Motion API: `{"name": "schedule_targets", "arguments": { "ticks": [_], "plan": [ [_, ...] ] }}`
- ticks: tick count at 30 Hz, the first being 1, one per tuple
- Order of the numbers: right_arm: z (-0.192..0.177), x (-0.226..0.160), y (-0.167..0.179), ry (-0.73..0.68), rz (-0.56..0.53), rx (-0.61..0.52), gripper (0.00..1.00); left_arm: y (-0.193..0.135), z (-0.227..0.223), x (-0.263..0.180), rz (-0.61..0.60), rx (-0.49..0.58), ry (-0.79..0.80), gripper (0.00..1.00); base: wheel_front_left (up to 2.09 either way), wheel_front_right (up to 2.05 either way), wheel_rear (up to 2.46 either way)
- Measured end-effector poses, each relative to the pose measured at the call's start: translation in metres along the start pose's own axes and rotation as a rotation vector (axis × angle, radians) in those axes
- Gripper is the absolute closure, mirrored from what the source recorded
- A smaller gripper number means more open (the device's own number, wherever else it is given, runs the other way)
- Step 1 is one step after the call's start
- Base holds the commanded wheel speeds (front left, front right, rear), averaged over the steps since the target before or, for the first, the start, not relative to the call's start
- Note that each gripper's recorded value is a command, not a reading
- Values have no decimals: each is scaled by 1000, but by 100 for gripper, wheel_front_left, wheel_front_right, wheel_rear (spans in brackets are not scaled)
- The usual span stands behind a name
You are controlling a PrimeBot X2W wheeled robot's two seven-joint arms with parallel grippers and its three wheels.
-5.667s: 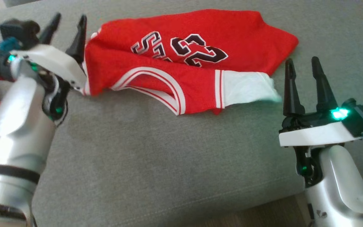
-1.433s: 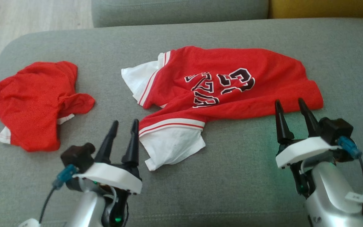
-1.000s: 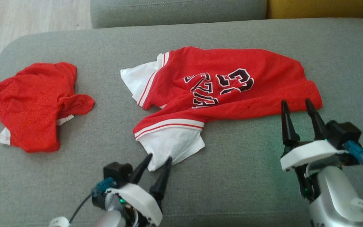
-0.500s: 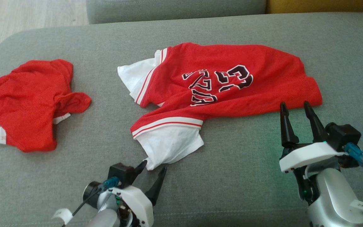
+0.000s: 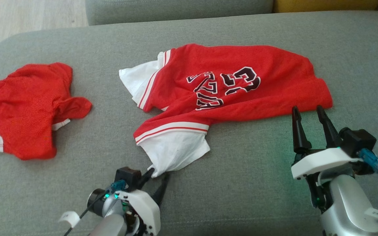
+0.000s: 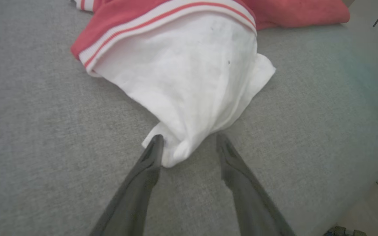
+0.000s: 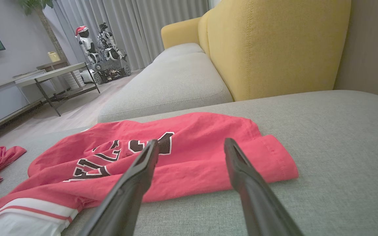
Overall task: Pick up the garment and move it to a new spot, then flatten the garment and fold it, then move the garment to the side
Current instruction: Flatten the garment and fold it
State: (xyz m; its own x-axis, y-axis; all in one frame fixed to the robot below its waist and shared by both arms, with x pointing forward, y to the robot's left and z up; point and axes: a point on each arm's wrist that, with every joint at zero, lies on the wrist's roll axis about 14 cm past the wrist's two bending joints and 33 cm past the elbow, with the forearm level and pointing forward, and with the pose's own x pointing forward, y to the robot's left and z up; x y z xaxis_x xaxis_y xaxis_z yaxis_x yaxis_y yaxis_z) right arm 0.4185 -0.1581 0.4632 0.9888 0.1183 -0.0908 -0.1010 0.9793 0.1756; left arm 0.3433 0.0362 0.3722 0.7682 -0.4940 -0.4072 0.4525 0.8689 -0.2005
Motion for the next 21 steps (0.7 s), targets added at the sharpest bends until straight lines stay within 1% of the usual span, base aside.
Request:
{"name": "schedule_targets", "arguments": {
  "ticks": [1,5,8,12,15,18,21],
  "plan": [
    [0,0,0,0,1,0,0,1,0,0,3,-3,-1,100,0,0,0],
    [1,1,2,-2,5,0,0,1,0,-1,4,-33,0,100,0,0,0],
    [3,1,4,-7,9,0,0,5,11,-1,19,-109,-47,100,0,0,0],
    [5,0,2,-11,2,-9,0,20,50,-4,62,-253,-201,100,0,0,0],
    [3,-2,-4,3,-17,-16,0,33,85,-12,86,-333,-337,100,0,0,0],
    [-5,-5,-14,39,-47,-19,0,46,117,-22,102,-376,-455,100,0,0,0],
    [-15,-7,-22,79,-75,-7,0,58,142,-33,118,-385,-549,100,0,0,0]
  ]
}}
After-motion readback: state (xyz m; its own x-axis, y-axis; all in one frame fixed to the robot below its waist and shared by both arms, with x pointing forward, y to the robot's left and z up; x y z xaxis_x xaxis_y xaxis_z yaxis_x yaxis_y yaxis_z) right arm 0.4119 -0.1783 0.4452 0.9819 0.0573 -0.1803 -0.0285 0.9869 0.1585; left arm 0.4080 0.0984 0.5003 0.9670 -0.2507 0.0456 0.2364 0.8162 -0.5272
